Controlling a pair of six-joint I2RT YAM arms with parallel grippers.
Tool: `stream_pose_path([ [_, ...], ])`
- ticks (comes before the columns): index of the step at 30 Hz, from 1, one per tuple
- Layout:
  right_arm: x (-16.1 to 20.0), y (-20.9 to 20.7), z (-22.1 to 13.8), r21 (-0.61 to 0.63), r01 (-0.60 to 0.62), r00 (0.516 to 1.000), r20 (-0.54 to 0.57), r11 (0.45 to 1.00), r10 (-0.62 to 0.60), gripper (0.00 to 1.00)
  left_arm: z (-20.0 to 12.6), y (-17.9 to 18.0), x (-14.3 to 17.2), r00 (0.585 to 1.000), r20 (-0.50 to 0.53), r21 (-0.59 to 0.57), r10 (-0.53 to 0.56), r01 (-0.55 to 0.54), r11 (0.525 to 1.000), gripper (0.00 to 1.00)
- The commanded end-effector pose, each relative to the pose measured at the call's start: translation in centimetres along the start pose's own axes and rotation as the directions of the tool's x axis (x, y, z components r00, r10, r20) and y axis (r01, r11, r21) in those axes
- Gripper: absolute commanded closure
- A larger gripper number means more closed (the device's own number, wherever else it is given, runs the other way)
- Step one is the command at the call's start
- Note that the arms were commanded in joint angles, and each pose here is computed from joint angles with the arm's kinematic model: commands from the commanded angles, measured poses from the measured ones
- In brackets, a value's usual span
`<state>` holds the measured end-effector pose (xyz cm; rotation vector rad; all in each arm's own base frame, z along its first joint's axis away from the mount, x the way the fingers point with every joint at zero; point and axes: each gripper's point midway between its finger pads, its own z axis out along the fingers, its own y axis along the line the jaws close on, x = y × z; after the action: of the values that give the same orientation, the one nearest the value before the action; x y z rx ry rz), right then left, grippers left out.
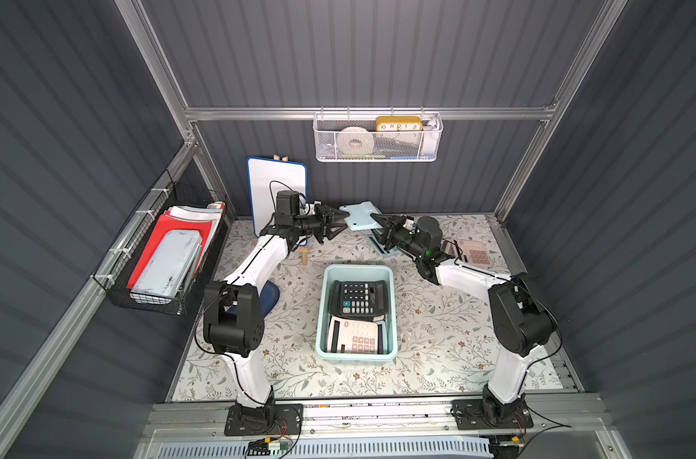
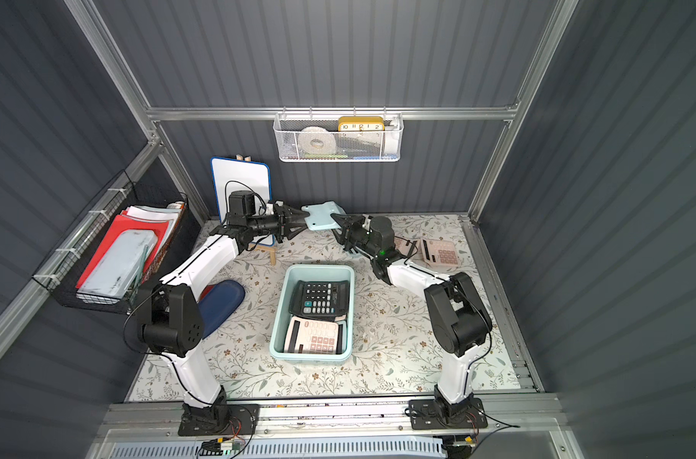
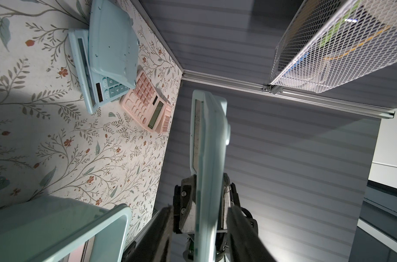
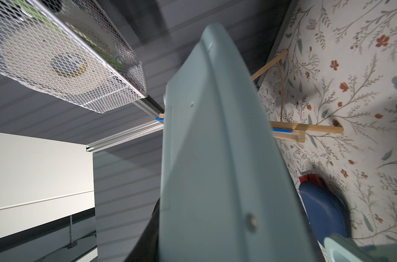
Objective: Put the calculator in the storage box
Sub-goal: Adjust the calculator.
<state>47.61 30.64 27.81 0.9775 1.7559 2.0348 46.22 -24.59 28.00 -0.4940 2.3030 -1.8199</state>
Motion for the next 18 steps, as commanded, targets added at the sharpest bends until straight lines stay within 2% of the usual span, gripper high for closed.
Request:
stream_pose_path([
  [1, 1.4, 2.7, 0.6, -0.086, 0.019, 0.999, -0.043, 0.996, -0.022, 0.95, -0.4, -1.4, 0.3, 0.999, -0.009, 0.021, 0.048, -0.047, 0.999, 0.58],
  [4, 1.9, 2.5, 1.0, -0.079, 0.010, 0.998, -0.065, 0.997, -0.015, 0.95, -0.4, -1.4, 0.2, 0.999, -0.009, 0.021, 0.048, -0.048, 0.999, 0.62],
  [9, 2.6, 2.0, 1.3, -0.066, 0.007, 0.996, -0.088, 0.998, -0.013, 0.94, -0.5, -1.9, 0.2, 0.999, -0.008, 0.025, 0.052, -0.052, 0.998, 0.82],
  [11, 2.7, 2.0, 1.3, -0.063, 0.009, 0.996, -0.091, 0.998, -0.015, 0.91, -0.5, -1.9, 0.2, 0.998, -0.008, 0.023, 0.055, -0.054, 0.998, 0.89],
  [13, 2.7, 1.8, 1.3, -0.055, 0.009, 0.996, -0.093, 0.998, -0.014, 0.81, -0.5, -2.1, 0.2, 0.998, -0.007, 0.017, 0.063, -0.063, 0.998, 0.93],
  [16, 2.9, 1.8, 1.1, -0.047, 0.012, 0.995, -0.101, 0.999, -0.017, 0.58, -0.7, -2.4, 0.3, 0.996, -0.007, -0.004, 0.090, -0.090, 0.996, 0.96],
  [18, 3.1, 1.6, 0.8, -0.026, 0.018, 0.994, -0.104, 1.000, -0.021, 0.48, -1.0, -2.6, 0.3, 0.993, -0.003, -0.030, 0.116, -0.116, 0.993, 0.98],
])
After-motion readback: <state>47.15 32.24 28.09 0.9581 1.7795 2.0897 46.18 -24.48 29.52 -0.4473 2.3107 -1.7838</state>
